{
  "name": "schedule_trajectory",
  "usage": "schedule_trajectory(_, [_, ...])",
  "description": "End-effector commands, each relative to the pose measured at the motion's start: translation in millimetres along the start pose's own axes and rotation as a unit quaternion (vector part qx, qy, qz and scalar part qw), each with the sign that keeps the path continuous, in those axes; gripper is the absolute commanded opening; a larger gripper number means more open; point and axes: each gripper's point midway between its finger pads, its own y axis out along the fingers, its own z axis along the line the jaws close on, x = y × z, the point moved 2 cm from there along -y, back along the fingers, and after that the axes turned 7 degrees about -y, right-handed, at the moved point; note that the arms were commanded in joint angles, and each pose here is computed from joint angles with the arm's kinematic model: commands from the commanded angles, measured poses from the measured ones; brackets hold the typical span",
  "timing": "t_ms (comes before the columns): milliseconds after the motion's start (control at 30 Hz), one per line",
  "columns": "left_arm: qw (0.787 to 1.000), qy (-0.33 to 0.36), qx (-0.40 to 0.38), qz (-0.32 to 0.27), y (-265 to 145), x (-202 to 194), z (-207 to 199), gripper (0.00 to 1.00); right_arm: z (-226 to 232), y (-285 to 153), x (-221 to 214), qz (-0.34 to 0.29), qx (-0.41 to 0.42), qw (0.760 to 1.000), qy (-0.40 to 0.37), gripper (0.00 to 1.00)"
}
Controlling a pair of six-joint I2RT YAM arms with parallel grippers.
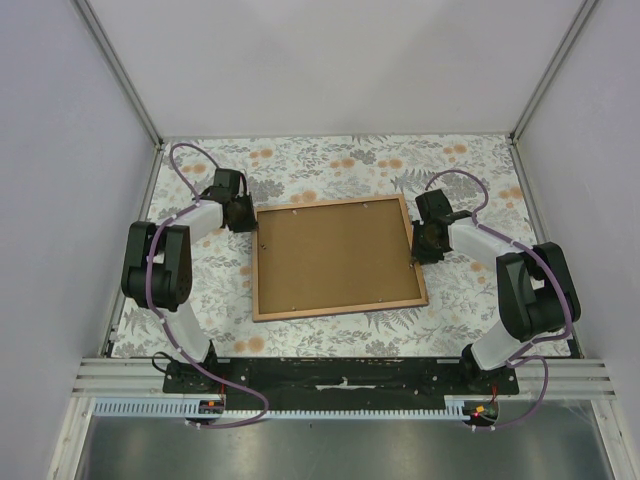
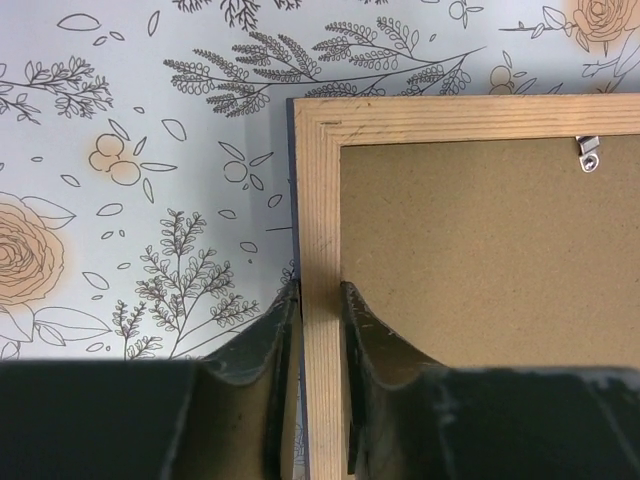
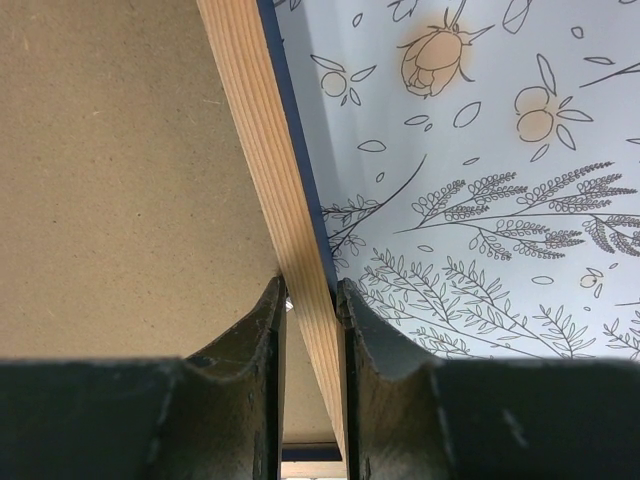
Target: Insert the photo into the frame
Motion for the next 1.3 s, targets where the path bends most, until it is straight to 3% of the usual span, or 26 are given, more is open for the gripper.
schedule_trajectory(0, [0.998,-0.025,-0.026,-0.043,-23.0,26.6,-15.3,0.35,0.6,-0.3,6.6,-0.012,-0.005,1.0,0.017,0.0])
schedule_trajectory(133, [0.997,-0.048,-0.012,-0.054,-37.9,26.0,-11.9,0.58,2.0,0.8,5.6,-0.008,-0.003,1.0,0.02,0.0])
schedule_trajectory(233, [0.996,-0.068,0.013,-0.059,-47.0,18.0,-3.2,0.63,3.2,0.8,6.1,-0.009,-0.001,1.0,0.021,0.0])
schedule_trajectory(367, [0.993,-0.078,0.052,-0.066,-51.4,-3.8,5.7,0.64,3.2,0.9,8.3,-0.013,0.001,1.0,0.024,0.0])
schedule_trajectory(600, [0.996,-0.057,0.054,-0.046,-41.8,-35.3,-6.5,0.65,4.3,5.1,6.3,-0.006,0.003,1.0,0.023,0.0])
schedule_trajectory(1267, [0.994,-0.05,0.087,-0.037,-16.4,-46.8,-2.4,0.63,6.6,2.4,7.9,-0.01,0.009,1.0,0.019,0.0])
